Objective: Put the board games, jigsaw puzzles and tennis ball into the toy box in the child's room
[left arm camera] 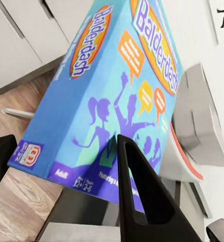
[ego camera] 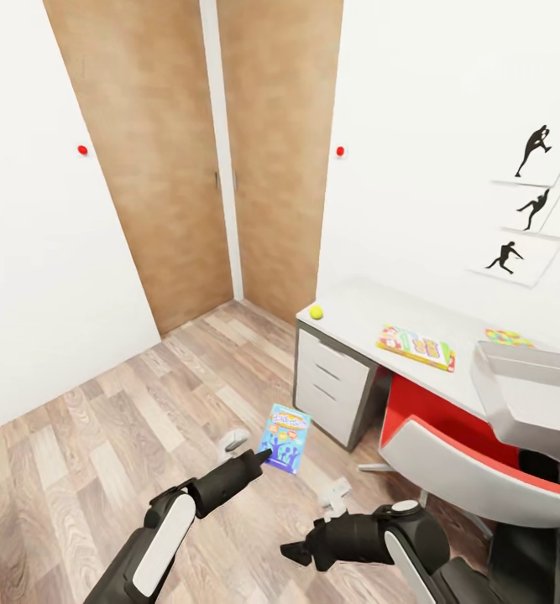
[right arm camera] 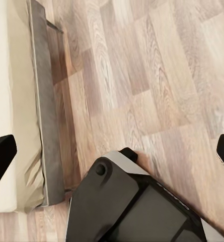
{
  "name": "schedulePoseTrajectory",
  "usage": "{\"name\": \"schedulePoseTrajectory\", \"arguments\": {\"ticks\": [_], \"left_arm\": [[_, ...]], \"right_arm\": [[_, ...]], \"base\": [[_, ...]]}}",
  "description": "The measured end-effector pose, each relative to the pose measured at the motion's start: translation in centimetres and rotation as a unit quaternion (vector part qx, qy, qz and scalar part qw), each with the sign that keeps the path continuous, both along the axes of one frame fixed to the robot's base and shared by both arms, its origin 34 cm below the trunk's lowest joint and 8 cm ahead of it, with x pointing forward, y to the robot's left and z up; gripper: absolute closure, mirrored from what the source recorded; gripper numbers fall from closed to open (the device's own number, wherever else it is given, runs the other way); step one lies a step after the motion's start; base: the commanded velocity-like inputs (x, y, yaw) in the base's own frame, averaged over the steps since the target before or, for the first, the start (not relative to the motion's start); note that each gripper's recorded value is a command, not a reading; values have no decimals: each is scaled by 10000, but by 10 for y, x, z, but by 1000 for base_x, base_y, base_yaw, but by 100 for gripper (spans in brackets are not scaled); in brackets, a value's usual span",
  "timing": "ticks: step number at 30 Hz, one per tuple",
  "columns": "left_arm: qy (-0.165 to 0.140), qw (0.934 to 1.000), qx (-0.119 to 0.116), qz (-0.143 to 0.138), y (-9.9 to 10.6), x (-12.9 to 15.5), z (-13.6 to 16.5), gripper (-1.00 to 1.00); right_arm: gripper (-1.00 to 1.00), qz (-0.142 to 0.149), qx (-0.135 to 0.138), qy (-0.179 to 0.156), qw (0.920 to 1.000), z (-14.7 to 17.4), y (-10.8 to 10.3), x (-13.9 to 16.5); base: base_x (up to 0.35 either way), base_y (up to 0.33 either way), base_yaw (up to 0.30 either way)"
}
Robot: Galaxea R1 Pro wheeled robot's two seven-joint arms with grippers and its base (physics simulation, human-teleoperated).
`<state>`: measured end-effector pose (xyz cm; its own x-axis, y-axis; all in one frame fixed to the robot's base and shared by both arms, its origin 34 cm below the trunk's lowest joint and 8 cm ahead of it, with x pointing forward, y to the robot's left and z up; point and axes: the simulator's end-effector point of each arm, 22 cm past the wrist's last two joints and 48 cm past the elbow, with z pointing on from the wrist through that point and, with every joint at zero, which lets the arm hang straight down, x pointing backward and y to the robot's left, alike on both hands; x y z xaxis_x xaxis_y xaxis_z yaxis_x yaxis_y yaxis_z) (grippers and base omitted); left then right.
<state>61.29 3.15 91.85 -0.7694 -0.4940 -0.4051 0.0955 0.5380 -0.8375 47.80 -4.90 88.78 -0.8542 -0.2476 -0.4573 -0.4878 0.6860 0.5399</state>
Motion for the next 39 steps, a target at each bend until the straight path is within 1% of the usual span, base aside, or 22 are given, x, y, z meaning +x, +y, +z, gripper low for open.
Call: {"name": "schedulePoseTrajectory", "arguments": {"ticks": [6, 9, 13, 14, 18, 21, 22, 23, 24, 25, 29, 33, 36, 37, 38, 39], "left_arm": [[-20, 10000, -13, 2, 0, 1, 2, 100], [-25, 10000, -21, 4, 0, 1, 2, 100], [-52, 10000, -39, 4, -1, 2, 5, 100], [-106, 9999, -69, -1, -3, 5, 11, 100], [-220, 9997, -80, -9, -6, 15, 22, 100], [-297, 9995, -78, -15, -7, 22, 29, 100], [-328, 9994, -79, -14, -8, 25, 32, 100], [-342, 9994, -75, -12, -8, 26, 33, 100], [-343, 9994, -72, -14, -8, 26, 33, 100], [-382, 9992, -82, -6, -8, 30, 37, 100], [-446, 9990, -80, -2, -7, 36, 43, 100], [-667, 9977, -119, -22, -9, 53, 65, 100], [-881, 9960, -145, -37, -10, 66, 85, 100], [-886, 9960, -122, -40, -9, 66, 85, 100], [-992, 9949, -162, -59, -11, 72, 97, 100], [-1035, 9945, -177, -69, -12, 74, 102, 100]], "right_arm": [[-100, -88, 32, -201, 9998, 16, -7, 13], [-100, -308, 17, -247, 9992, 26, -22, 26], [-100, -468, -9, -305, 9984, 35, -34, 39], [-100, -672, -79, -510, 9964, 48, -54, 64], [-100, -1236, -173, -897, 9881, 80, -103, 117], [-100, -1720, -204, -1124, 9785, 102, -143, 147], [-100, -1965, -216, -1245, 9723, 112, -165, 159], [-100, -2066, -198, -1281, 9698, 117, -173, 163], [-100, -2069, -192, -1279, 9698, 117, -173, 163], [-100, -2265, -199, -1373, 9641, 125, -191, 171], [-100, -2351, -180, -1400, 9617, 129, -198, 174], [-100, -2427, -196, -1475, 9586, 135, -206, 179], [-100, -2492, -268, -1617, 9545, 147, -221, 188], [-100, -2492, -266, -1616, 9545, 147, -221, 188], [-100, -2539, -334, -1707, 9515, 154, -234, 192], [-100, -2559, -353, -1740, 9503, 158, -238, 194]], "base": [[254, 244, 0], [191, 266, 0], [106, 146, 0], [40, 55, 0], [24, 33, 0], [10, 14, 0], [5, 7, 0], [5, 7, 0], [2, 3, 0], [2, 2, 0], [1, 2, 0], [0, 0, 0], [0, 0, 0], [0, 0, -18], [0, 0, -35], [0, 0, -48]]}}
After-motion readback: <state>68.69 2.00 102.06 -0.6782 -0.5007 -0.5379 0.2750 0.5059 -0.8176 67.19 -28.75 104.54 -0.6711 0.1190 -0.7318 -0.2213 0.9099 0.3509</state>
